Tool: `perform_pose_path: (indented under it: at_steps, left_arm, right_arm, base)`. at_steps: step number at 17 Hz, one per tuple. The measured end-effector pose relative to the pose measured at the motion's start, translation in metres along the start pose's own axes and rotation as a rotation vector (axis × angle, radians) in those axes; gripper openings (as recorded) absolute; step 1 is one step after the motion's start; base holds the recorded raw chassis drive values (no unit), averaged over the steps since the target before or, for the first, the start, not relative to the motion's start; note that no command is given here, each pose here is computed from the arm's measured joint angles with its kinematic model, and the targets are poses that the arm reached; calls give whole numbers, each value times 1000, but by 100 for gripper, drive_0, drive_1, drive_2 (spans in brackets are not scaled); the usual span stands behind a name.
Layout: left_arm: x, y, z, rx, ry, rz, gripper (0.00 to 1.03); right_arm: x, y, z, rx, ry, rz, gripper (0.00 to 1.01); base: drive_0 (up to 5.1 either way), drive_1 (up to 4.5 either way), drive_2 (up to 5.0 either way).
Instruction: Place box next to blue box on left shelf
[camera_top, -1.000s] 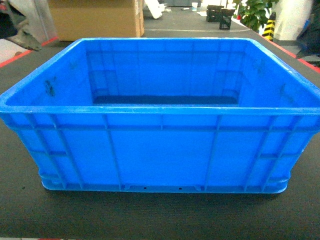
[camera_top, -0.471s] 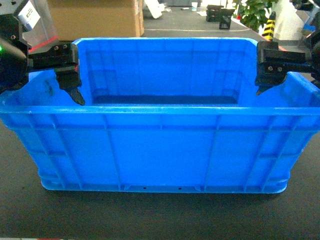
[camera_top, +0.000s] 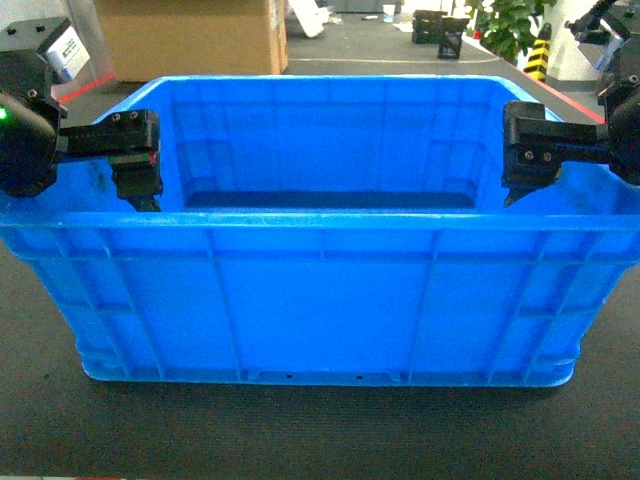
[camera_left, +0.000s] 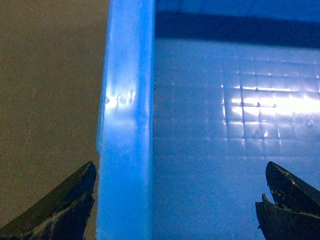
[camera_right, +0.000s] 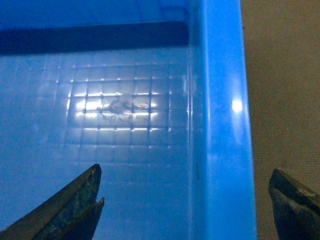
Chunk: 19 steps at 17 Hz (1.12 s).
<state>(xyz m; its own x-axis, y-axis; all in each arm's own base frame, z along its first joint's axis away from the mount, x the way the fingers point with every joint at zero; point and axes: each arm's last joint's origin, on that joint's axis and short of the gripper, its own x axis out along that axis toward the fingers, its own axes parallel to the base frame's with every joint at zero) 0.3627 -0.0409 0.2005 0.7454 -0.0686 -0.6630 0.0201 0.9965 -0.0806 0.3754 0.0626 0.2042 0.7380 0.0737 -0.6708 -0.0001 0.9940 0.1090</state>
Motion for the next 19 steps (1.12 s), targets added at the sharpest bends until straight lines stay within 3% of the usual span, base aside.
perform_pose_path:
  at_steps: [1, 2, 4, 8, 10, 13, 16, 19]
  left_arm:
    - [0, 0, -1, 7, 8, 5, 98]
    - [0, 1, -1, 25, 7, 22, 91]
    - [0, 1, 0, 51, -5, 36, 71]
    - [0, 3, 0, 53, -3, 69, 31]
    - [-2, 3, 1, 49, -9, 66, 12]
    - [-5, 1, 0, 22, -74, 50, 8]
    - [-18, -7, 2, 27, -167, 41, 8]
    - [-57, -16, 19, 30, -376, 52, 8]
  right_arm:
    - [0, 0, 0, -1, 3, -1, 98]
    - [0, 0, 0, 0, 2, 0, 90]
    - [0, 0, 0, -4, 1, -1, 70]
    - [0, -1, 1, -12, -12, -36, 32]
    - [0, -1, 0, -12, -23, -57, 19]
    - [-1, -2, -1, -10, -55, -75, 16]
    - [-17, -2, 3, -3, -125, -82, 16]
    - [-55, 3, 19, 3, -290, -60, 16]
  base:
    - [0, 0, 0]
    - [0, 0, 0]
    - [0, 0, 0]
    - [0, 0, 0]
    - [0, 0, 0]
    - [0, 0, 0]
    - [0, 0, 0]
    - [0, 0, 0]
